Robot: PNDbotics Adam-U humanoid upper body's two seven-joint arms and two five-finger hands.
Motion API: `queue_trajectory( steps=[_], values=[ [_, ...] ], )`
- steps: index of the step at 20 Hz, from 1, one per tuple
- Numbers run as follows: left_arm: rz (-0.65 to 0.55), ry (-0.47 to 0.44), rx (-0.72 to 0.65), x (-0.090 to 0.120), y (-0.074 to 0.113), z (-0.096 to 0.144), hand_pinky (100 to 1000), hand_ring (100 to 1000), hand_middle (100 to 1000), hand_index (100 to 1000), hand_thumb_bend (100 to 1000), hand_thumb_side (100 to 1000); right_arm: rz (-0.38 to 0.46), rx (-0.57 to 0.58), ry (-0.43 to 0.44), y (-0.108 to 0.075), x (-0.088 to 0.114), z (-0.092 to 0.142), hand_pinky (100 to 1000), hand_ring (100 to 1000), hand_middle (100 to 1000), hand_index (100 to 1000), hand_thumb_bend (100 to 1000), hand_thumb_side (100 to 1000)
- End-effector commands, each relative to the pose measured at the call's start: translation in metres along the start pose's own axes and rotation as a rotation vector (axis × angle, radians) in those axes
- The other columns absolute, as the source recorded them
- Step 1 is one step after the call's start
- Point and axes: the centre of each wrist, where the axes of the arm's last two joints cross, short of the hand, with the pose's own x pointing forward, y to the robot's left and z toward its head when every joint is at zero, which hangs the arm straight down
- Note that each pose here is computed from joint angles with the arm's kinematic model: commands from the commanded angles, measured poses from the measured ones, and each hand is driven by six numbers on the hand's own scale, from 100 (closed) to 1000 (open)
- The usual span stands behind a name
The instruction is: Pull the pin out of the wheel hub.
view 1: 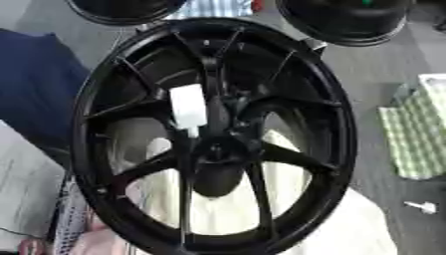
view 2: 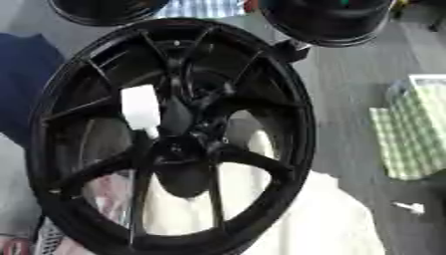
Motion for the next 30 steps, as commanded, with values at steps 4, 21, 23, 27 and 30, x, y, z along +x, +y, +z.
queue_trajectory(
  steps=[4,21,23,27,30],
  values=[
    [-0.163,-0.104,-0.066,0.020,0.016,-0.016,817,755,631,827,100,493,0.031,-0.007,-0.050,-0.006,0.011,-0.006,610,651,556,664,100,442],
    [-0.504,-0.215,-0.889,0.073,0.006,-0.068,831,780,685,840,103,476,0.059,0.024,-0.045,-0.006,0.011,-0.005,612,651,555,664,100,439],
    [-0.535,-0.213,-1.013,0.078,0.001,-0.073,847,810,717,844,125,494,0.061,0.027,-0.044,-0.005,0.011,-0.004,612,651,555,664,100,438],
    [-0.569,-0.173,-1.240,0.085,-0.009,-0.080,858,825,740,853,146,584,0.068,0.027,-0.049,-0.006,0.012,-0.005,612,652,555,665,100,435],
    [-0.583,-0.123,-1.384,0.088,-0.021,-0.082,866,819,746,856,152,643,0.072,0.034,-0.052,-0.006,0.013,-0.005,613,652,555,665,100,435]
  ],
)
